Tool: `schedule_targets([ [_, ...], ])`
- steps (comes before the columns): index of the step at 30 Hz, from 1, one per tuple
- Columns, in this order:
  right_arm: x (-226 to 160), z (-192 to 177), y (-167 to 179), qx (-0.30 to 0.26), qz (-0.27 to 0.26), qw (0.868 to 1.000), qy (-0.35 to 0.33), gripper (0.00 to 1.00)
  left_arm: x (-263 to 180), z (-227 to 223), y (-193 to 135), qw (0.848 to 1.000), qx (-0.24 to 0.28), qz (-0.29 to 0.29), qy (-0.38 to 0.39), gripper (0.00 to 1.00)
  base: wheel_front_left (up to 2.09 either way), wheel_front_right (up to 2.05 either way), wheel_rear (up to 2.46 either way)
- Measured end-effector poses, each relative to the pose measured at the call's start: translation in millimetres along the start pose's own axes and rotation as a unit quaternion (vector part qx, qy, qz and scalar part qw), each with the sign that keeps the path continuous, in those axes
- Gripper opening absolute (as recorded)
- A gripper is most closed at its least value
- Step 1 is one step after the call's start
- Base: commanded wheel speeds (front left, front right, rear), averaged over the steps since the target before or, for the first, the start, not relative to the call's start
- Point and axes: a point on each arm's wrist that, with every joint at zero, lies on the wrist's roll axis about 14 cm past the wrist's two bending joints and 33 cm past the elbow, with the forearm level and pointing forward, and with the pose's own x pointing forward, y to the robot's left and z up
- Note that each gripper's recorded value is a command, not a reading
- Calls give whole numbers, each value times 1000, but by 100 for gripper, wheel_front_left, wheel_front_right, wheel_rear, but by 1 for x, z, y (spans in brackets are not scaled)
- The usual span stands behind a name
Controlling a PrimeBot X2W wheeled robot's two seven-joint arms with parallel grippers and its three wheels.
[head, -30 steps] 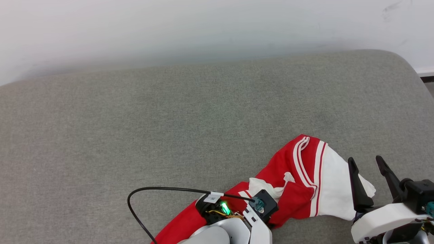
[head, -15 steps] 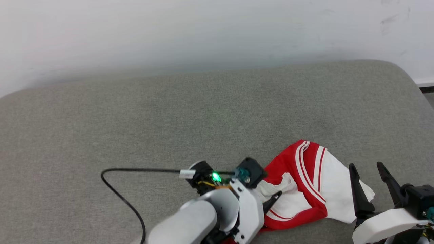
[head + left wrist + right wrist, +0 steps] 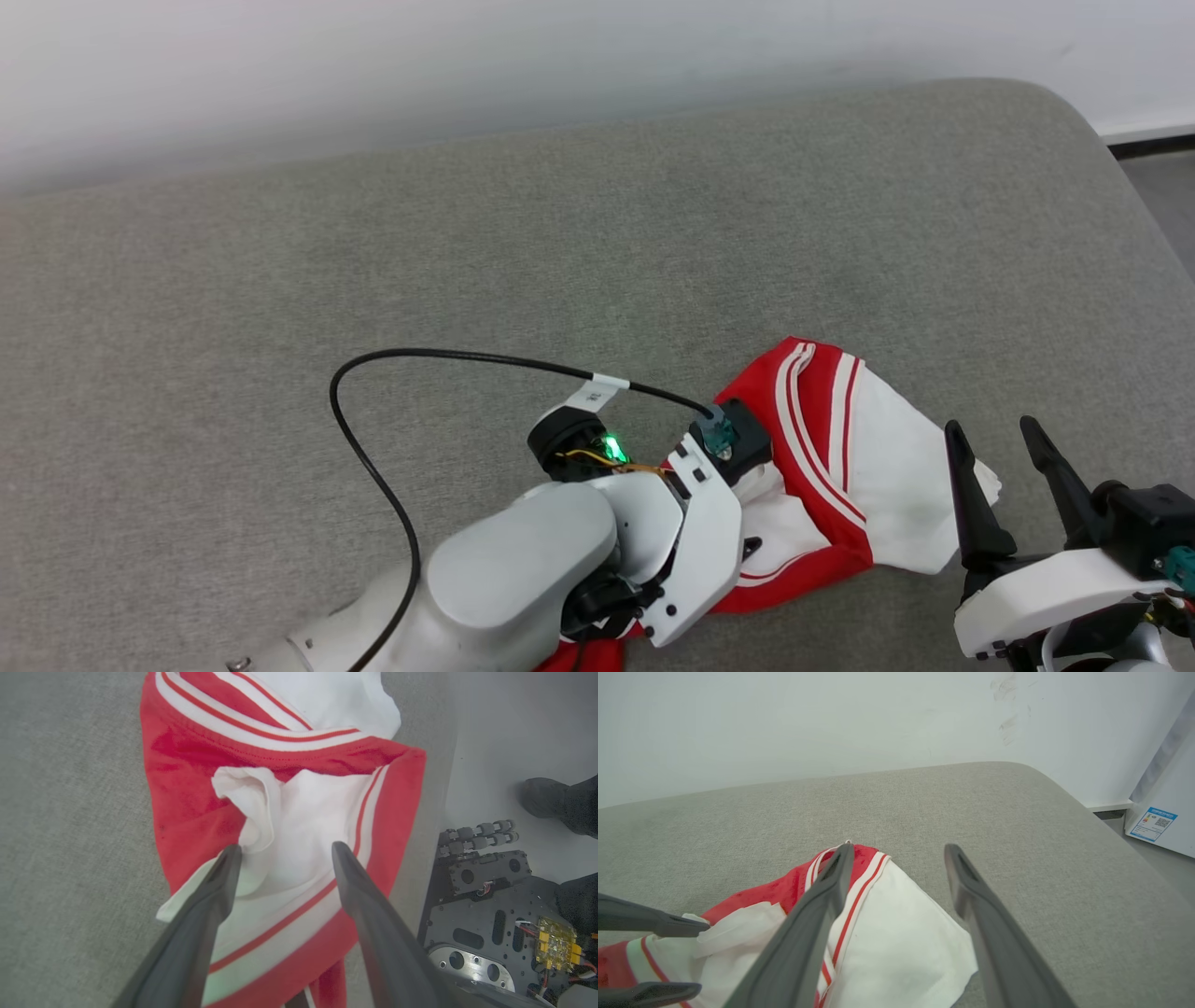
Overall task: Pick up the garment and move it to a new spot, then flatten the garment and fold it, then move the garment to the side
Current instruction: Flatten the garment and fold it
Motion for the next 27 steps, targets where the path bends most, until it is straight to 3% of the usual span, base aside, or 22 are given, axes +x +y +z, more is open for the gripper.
schedule_targets([
  [1,0,-1,-2,0,-3,1000,1,100,2,-2,1,1000,-2,-4,7,81,0,0,0],
  [2,-1,-4,-4,1,-7,1000,5,100,3,-5,3,1000,-3,-6,14,40,0,0,0],
  [3,-1,-6,-6,2,-9,1000,7,100,4,-6,5,1000,-3,-6,18,5,0,0,0],
  [4,-2,-8,-7,2,-12,1000,9,100,5,-8,8,1000,-6,-5,20,0,0,0,0],
  [12,-1,-7,-9,6,-14,1000,5,100,5,-10,25,999,-18,24,10,0,0,0,0],
  [19,1,0,-8,6,-11,1000,-5,100,-18,27,57,990,-39,93,-95,0,0,0,0],
  [23,2,0,-2,5,-1,1000,-3,100,-59,43,96,967,-62,176,-171,0,0,0,0],
  [27,5,0,8,6,14,1000,-3,100,-115,22,140,928,-112,284,-215,0,0,0,0],
])
